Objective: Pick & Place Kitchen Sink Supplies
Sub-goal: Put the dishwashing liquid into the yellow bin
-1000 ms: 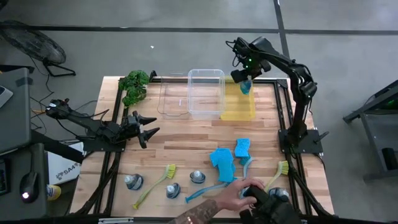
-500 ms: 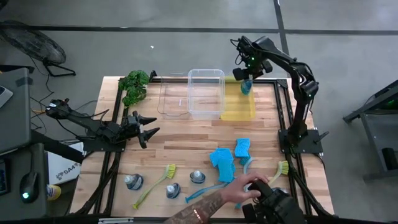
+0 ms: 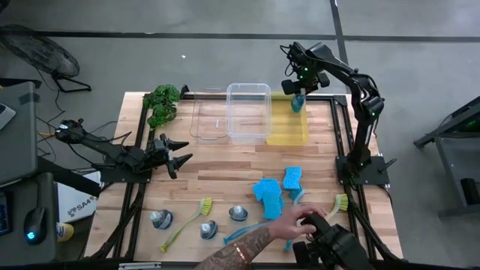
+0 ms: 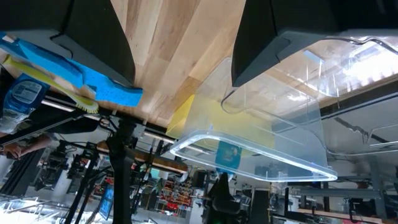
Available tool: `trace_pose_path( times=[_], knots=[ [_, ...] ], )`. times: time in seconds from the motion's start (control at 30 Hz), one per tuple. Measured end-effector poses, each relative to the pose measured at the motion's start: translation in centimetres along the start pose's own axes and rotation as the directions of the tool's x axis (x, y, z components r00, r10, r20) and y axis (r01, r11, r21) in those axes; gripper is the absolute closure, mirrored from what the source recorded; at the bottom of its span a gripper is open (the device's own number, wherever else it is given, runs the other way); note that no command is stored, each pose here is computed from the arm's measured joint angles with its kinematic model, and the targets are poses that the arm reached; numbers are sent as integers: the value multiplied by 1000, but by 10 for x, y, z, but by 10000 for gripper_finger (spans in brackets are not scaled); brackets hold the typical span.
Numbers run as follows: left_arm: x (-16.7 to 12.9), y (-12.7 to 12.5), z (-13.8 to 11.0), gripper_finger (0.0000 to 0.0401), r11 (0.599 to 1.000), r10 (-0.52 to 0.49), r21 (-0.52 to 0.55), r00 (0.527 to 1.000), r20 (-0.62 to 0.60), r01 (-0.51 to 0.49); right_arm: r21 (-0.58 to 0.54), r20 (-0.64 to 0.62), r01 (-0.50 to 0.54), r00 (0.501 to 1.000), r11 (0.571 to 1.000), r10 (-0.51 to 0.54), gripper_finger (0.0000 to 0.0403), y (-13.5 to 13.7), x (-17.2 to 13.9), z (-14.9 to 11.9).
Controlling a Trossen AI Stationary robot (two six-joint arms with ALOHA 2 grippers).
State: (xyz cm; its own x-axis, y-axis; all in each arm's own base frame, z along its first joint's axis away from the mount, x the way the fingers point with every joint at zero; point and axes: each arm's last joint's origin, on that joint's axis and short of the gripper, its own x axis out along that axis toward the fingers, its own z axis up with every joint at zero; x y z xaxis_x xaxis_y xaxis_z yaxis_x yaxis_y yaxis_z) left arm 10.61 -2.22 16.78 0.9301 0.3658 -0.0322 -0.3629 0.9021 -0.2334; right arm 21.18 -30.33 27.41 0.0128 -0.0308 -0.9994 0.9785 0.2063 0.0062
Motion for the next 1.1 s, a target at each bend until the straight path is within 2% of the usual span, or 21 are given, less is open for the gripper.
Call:
trace_pose_path(
  times=[0.5, 0.83, 1.1],
  knots=[
    [0, 0, 0, 137, 1000, 0, 0, 1000, 0, 0, -6, -27, -25, 999, 1000, 25, 242, 3, 12, 6],
    [0, 0, 0, 137, 1000, 0, 0, 1000, 0, 0, -40, -39, 23, 999, 999, -24, 241, 0, 12, 4],
    [0, 0, 0, 137, 1000, 0, 0, 1000, 0, 0, -45, -43, 22, 999, 999, -24, 207, 0, 12, 4]
  ],
)
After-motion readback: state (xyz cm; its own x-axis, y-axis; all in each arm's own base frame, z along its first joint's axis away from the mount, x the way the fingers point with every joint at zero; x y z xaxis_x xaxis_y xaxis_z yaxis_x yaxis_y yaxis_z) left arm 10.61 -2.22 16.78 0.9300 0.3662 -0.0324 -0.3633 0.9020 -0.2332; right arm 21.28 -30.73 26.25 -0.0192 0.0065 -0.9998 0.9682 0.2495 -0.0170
